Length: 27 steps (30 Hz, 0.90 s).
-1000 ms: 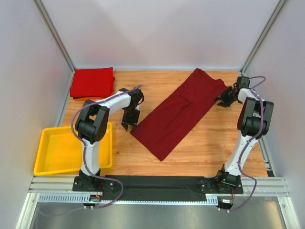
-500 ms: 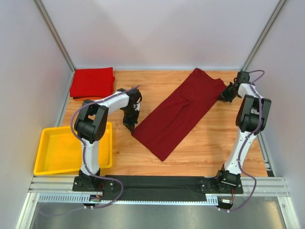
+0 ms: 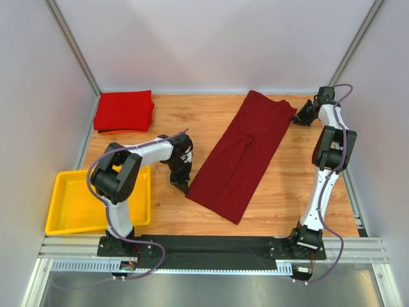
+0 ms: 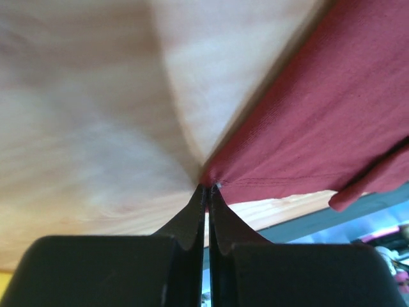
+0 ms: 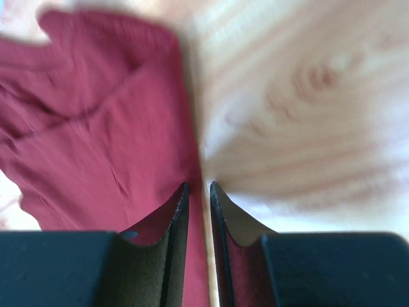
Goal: Fold and stack the t-shirts
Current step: Fold the tshirt
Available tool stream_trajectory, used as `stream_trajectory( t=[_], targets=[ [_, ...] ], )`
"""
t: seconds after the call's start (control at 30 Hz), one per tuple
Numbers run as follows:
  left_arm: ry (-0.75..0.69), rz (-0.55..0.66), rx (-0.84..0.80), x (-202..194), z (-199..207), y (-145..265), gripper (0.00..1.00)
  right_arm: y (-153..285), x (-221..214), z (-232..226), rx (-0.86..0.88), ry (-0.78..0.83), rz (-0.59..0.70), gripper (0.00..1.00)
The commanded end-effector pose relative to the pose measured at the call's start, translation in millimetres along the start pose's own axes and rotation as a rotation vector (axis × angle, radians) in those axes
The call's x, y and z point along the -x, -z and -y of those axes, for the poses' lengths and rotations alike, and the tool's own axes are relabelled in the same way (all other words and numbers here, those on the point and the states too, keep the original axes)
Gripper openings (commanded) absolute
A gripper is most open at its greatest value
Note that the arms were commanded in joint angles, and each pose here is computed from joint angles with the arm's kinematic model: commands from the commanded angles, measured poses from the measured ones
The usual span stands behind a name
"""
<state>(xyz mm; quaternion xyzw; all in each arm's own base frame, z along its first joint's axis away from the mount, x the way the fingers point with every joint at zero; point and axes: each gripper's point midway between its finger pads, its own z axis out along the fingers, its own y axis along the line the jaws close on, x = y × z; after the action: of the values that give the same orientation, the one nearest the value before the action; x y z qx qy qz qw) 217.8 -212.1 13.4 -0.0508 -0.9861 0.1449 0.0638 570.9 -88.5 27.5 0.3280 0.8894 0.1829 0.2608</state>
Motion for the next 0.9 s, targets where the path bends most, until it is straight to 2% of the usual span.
stream_trajectory(
  t=[0.0,0.13,0.2,0.37,0.47,0.67,0.87],
  targets=[
    [0.066,-0.005,-0.039,-19,10,-15,0.0,-11,12,-12,0.057,-0.003,0.015,0.22],
    [0.081,-0.004,-0.072,-41,24,-26,0.0,-21,7,-33,0.109,0.016,0.007,0.24],
    [0.098,-0.007,-0.071,-54,27,-26,0.05,-24,5,-37,0.121,0.019,0.006,0.24],
    [0.136,0.035,-0.094,-64,27,-18,0.31,-39,-6,-54,0.188,-0.001,-0.016,0.25],
    [0.117,0.071,-0.067,-61,24,-8,0.37,-46,-13,-72,0.248,0.005,-0.033,0.25],
    [0.073,0.138,0.01,-47,20,11,0.4,-49,-6,-89,0.3,0.011,0.001,0.25],
    [0.013,0.127,0.059,-26,22,7,0.4,-57,8,-91,0.302,0.036,0.034,0.26]
  ],
)
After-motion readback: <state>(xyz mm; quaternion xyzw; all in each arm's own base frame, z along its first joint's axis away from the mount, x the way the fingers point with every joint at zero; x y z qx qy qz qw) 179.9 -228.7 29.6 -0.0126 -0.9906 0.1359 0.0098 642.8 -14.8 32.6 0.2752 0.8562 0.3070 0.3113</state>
